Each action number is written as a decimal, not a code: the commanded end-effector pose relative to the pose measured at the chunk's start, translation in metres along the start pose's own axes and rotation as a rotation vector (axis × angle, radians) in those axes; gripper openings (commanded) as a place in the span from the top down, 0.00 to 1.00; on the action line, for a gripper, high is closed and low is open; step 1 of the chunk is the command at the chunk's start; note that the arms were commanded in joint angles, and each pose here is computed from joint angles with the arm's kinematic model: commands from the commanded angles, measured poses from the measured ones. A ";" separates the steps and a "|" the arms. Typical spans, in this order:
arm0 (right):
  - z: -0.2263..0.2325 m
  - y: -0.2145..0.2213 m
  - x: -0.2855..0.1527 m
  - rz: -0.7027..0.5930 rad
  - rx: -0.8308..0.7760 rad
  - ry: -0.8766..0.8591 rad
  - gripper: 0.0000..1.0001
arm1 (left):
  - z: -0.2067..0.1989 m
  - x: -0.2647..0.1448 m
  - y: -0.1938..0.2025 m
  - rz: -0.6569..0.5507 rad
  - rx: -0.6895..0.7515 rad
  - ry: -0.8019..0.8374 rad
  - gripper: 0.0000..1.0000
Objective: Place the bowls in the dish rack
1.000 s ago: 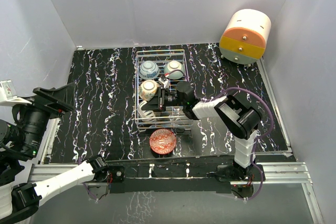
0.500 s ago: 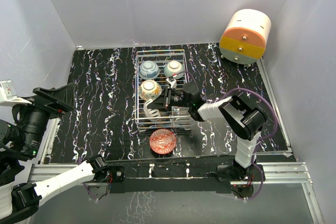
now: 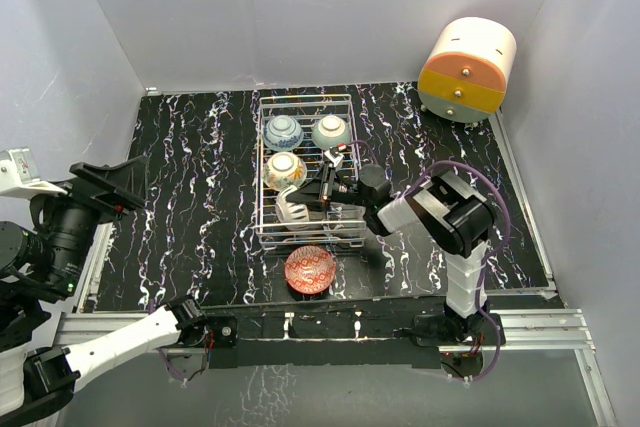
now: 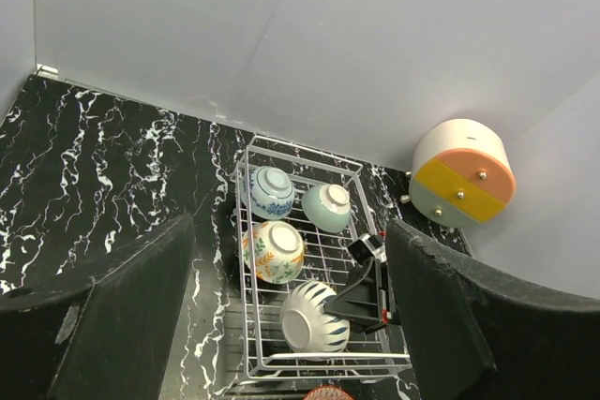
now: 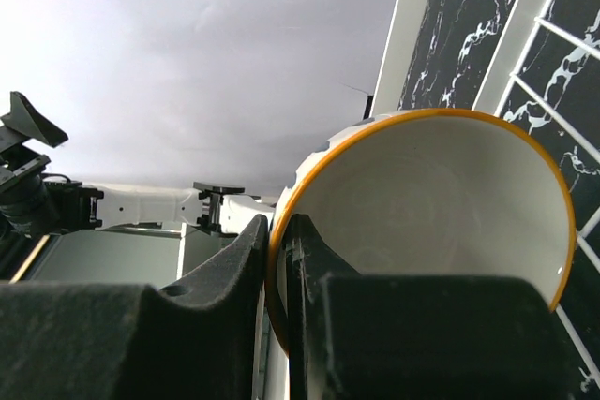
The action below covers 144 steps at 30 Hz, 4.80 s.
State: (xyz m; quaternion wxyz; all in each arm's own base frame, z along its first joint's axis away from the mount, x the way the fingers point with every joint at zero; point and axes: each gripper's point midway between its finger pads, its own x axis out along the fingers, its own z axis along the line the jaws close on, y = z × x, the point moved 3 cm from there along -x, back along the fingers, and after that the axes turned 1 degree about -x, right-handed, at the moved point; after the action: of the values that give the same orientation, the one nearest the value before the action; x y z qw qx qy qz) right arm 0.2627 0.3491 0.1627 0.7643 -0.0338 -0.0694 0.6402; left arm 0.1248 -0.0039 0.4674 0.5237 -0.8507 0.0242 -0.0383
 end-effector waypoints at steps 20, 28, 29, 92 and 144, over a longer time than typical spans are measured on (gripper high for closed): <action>-0.041 0.016 0.000 -0.030 0.142 0.158 0.83 | -0.005 0.005 -0.006 -0.007 0.016 -0.011 0.20; -0.070 0.018 -0.023 -0.063 0.158 0.257 0.76 | -0.006 0.005 -0.003 0.002 0.014 -0.009 0.20; -0.072 0.017 -0.026 -0.069 0.156 0.266 0.75 | -0.006 0.006 -0.002 0.004 0.016 -0.009 0.20; 0.120 0.065 -0.015 -0.023 -1.040 0.768 0.36 | -0.005 0.010 0.018 0.047 0.017 -0.027 0.15; -0.053 0.176 -0.010 0.335 -1.132 1.089 0.91 | 0.004 0.007 0.036 0.070 -0.003 -0.031 0.13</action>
State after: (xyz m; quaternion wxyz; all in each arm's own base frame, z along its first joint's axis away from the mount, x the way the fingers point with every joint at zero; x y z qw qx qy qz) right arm 0.0968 0.3611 0.0730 0.4273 -0.7455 0.0228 0.5109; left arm 0.1316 -0.0177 0.4356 0.5213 -0.8520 0.0467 -0.0093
